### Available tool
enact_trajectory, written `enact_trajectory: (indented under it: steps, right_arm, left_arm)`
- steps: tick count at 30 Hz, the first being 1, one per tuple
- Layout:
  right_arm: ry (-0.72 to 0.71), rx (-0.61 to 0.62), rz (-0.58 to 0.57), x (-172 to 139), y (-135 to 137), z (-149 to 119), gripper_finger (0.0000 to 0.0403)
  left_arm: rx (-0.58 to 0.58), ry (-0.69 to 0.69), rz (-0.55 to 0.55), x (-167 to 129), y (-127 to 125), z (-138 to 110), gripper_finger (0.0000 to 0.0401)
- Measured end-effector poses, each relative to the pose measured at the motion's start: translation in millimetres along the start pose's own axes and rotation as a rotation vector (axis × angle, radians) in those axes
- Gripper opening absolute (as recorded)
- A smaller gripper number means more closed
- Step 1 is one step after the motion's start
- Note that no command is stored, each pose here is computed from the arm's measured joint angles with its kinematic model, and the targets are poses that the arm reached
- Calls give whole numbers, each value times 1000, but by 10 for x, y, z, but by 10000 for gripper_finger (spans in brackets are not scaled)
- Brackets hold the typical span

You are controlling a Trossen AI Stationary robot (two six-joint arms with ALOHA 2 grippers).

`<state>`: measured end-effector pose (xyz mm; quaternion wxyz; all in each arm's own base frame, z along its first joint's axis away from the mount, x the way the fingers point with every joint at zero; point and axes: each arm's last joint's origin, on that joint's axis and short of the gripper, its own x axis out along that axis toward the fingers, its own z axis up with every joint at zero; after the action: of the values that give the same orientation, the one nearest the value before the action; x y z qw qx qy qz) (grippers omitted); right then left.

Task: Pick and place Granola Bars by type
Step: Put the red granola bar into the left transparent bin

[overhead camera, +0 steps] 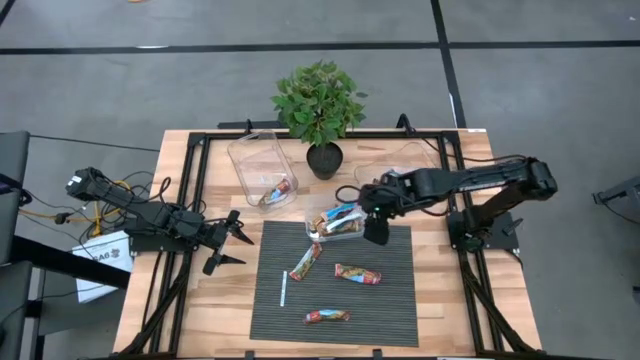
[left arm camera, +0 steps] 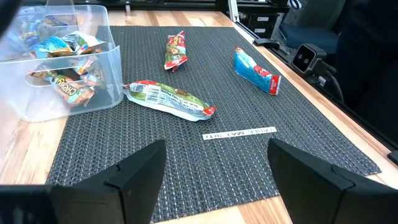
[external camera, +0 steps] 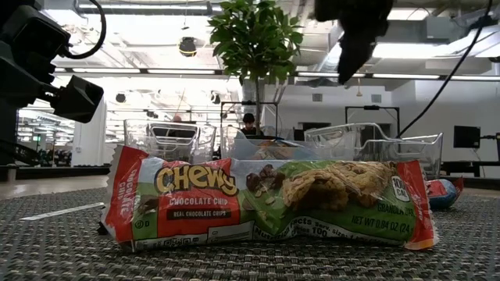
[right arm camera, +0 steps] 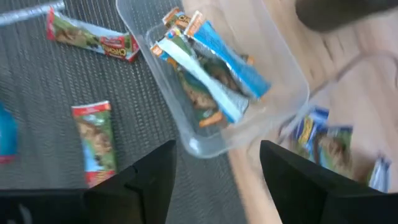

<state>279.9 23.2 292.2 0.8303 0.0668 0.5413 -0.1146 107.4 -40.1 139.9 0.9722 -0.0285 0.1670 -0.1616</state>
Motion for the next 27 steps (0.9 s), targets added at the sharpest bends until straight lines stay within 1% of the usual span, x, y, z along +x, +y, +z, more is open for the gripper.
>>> enact_trajectory:
  steps: [4, 7, 11, 14, 17, 22, 27]
  right_arm:
    - [-4, 109, 16, -170, 32, -103, 221]
    - [-4, 140, 29, -270, 70, -177, 221]
    - [-1, 100, 44, -408, 104, -287, 220]
    - [8, 33, 48, -492, 114, -367, 220]
    - [-12, -41, 66, -558, 109, -466, 220]
    - [-81, -103, 116, -476, 81, -752, 220]
    - [-189, -114, 188, -369, 21, -1053, 220]
  left_arm:
    - [0, 0, 0, 0, 0, -1, 274]
    - [0, 0, 0, 0, 0, -1, 274]
    - [0, 0, 0, 0, 0, 0, 274]
    - [0, 0, 0, 0, 0, 0, 274]
    - [0, 0, 0, 0, 0, -1, 274]
    - [0, 1, 0, 0, 0, -1, 274]
    - [0, 0, 0, 0, 0, -1, 274]
